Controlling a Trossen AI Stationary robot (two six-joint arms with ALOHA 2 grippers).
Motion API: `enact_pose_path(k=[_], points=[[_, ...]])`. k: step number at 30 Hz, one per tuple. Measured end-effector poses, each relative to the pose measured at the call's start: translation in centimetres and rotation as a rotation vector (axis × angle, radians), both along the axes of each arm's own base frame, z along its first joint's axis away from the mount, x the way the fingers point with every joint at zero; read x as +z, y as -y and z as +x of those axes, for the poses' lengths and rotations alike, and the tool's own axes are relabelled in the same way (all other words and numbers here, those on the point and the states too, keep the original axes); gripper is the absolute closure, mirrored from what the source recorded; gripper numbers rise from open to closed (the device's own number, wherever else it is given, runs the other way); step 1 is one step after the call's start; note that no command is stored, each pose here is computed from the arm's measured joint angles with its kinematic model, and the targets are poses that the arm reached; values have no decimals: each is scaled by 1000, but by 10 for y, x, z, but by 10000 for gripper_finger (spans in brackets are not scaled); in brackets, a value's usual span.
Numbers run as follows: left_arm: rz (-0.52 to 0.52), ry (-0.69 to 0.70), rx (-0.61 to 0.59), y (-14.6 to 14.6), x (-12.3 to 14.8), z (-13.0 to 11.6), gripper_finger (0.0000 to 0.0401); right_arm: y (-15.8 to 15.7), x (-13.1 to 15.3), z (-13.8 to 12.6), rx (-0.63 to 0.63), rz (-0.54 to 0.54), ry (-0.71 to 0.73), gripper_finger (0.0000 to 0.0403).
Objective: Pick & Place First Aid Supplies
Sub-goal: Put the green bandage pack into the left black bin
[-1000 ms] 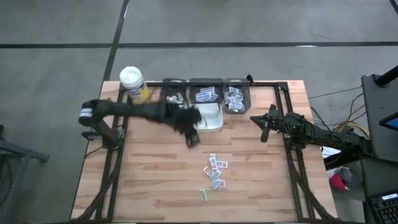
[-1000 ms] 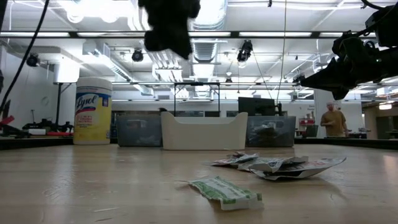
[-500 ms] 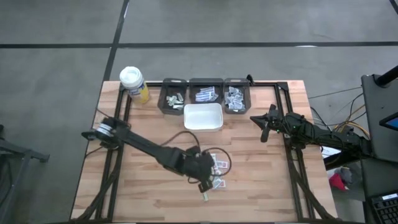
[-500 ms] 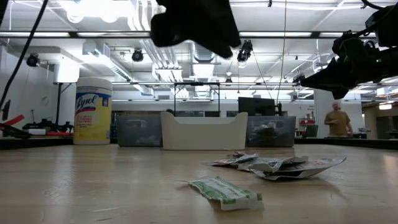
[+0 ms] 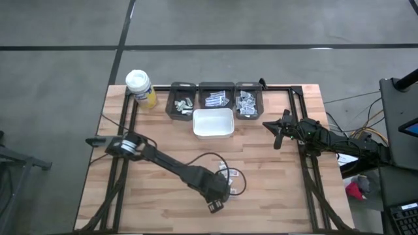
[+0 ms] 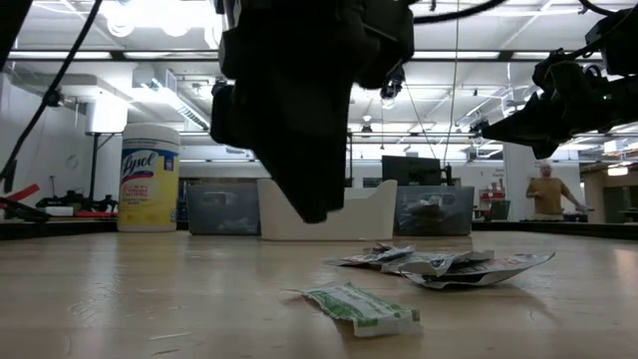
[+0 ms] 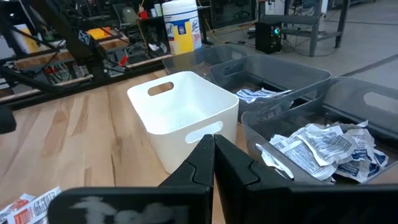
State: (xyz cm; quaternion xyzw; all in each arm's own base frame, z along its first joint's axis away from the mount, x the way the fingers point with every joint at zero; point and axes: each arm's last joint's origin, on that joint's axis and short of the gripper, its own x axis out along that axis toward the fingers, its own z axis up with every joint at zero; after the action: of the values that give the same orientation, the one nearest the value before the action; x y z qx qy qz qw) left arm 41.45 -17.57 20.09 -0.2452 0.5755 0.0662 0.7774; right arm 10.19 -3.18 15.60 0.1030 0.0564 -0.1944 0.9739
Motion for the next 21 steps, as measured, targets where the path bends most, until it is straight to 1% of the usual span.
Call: enact_pose_path(k=[3, 9, 21], points=[[-10, -11, 25, 3, -5, 1, 321, 0, 0, 0, 0, 0, 0, 394], [-25, 26, 13, 11, -9, 2, 321, 0, 0, 0, 6, -36, -14, 394], [-12, 30, 18, 12, -14, 1, 321, 0, 0, 0, 6, -38, -14, 394]])
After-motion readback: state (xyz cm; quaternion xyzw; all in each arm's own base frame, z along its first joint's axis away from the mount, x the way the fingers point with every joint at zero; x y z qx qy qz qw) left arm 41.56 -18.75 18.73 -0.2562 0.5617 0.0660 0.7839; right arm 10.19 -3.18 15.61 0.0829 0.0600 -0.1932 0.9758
